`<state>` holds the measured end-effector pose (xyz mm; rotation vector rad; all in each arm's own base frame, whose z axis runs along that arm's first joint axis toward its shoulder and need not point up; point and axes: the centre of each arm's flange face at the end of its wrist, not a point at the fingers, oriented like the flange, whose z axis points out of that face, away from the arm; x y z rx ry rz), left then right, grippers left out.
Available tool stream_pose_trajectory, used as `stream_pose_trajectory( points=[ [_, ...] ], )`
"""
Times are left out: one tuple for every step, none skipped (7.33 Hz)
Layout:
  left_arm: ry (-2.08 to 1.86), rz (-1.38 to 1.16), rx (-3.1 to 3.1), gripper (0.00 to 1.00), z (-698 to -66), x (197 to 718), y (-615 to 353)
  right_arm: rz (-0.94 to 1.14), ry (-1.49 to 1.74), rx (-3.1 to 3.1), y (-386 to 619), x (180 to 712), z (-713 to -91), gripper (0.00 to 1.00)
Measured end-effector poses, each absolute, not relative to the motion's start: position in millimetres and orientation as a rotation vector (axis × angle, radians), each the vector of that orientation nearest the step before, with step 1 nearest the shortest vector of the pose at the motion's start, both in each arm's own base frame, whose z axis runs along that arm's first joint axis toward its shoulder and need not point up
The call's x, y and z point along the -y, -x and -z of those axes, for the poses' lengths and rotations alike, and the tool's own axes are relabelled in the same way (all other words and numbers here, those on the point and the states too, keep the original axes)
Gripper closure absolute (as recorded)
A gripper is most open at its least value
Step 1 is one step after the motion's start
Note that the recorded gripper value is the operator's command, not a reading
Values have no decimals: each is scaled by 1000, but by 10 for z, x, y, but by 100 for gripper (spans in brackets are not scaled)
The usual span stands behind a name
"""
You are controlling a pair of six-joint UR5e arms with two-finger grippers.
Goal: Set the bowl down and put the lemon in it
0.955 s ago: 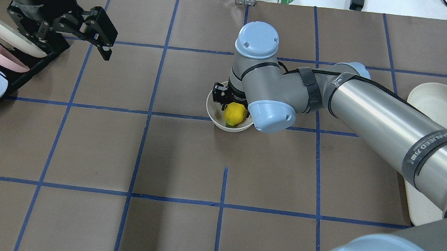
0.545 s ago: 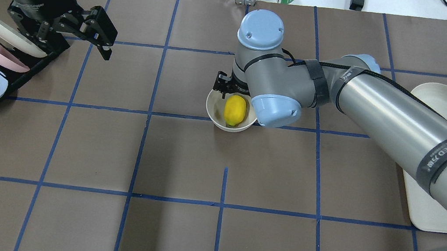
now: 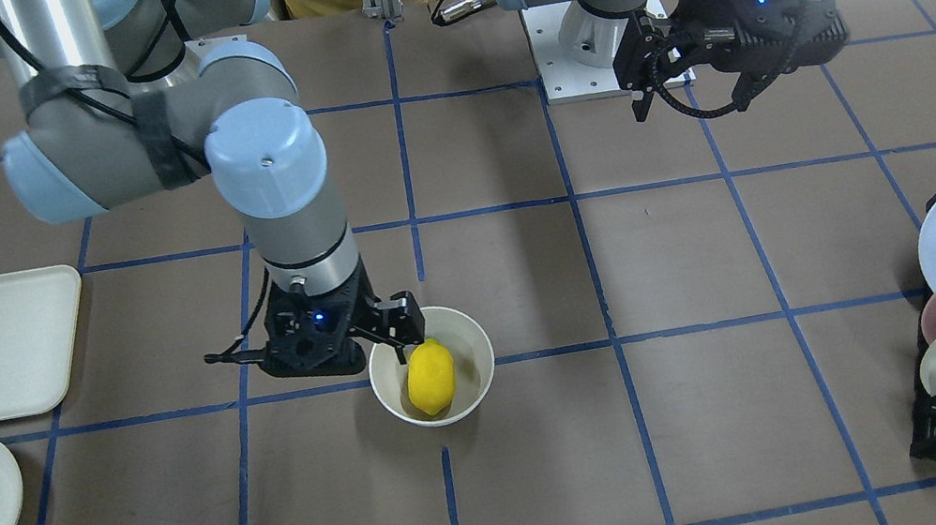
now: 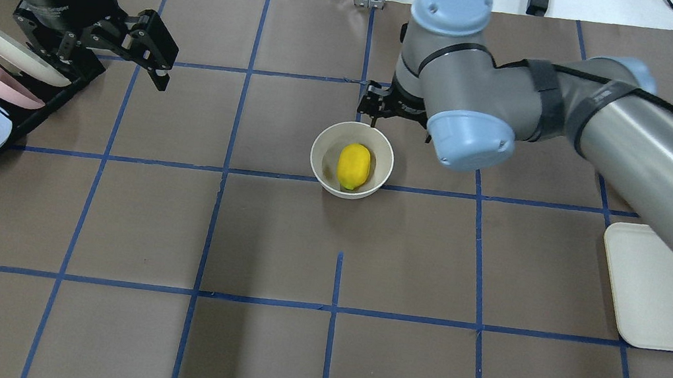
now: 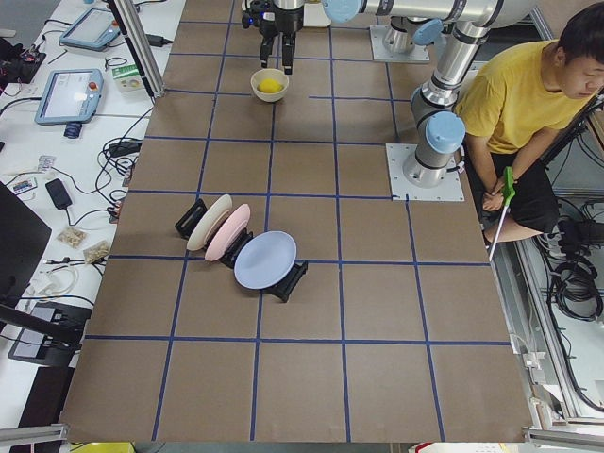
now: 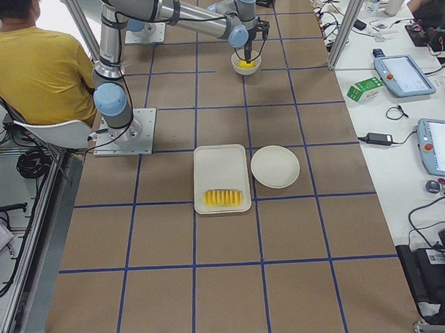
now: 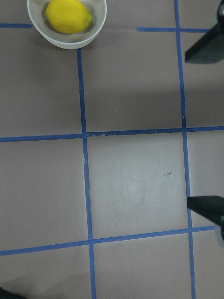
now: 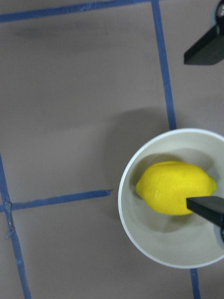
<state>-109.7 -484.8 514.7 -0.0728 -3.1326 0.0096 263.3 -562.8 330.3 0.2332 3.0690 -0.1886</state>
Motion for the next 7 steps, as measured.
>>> stream_pose_trajectory(
  points=[
    [73,-11,3133,0,-5150,4849,1097,154,-215,-3086,-2236,5585,-3588,0],
    [73,-13,3133,0,-5156,4847,1097,113,-215,-3100,-1883,5468,-3873,0],
    [73,-13,3133,0,-5155,4846,1098,68,-235,-3109,-1642,5289,-4131,0],
    [74,-12,3133,0,-5152,4846,1098,30,-252,-3115,-1511,5084,-4348,0],
    [73,-12,3133,0,-5153,4844,1098,1,-258,-3118,-1459,4918,-4485,0],
    [73,-13,3133,0,-5155,4844,1098,-31,-246,-3117,-1441,4800,-4576,0],
    [73,-13,3132,0,-5158,4844,1098,-61,-207,-3117,-1435,4695,-4663,0]
  ],
)
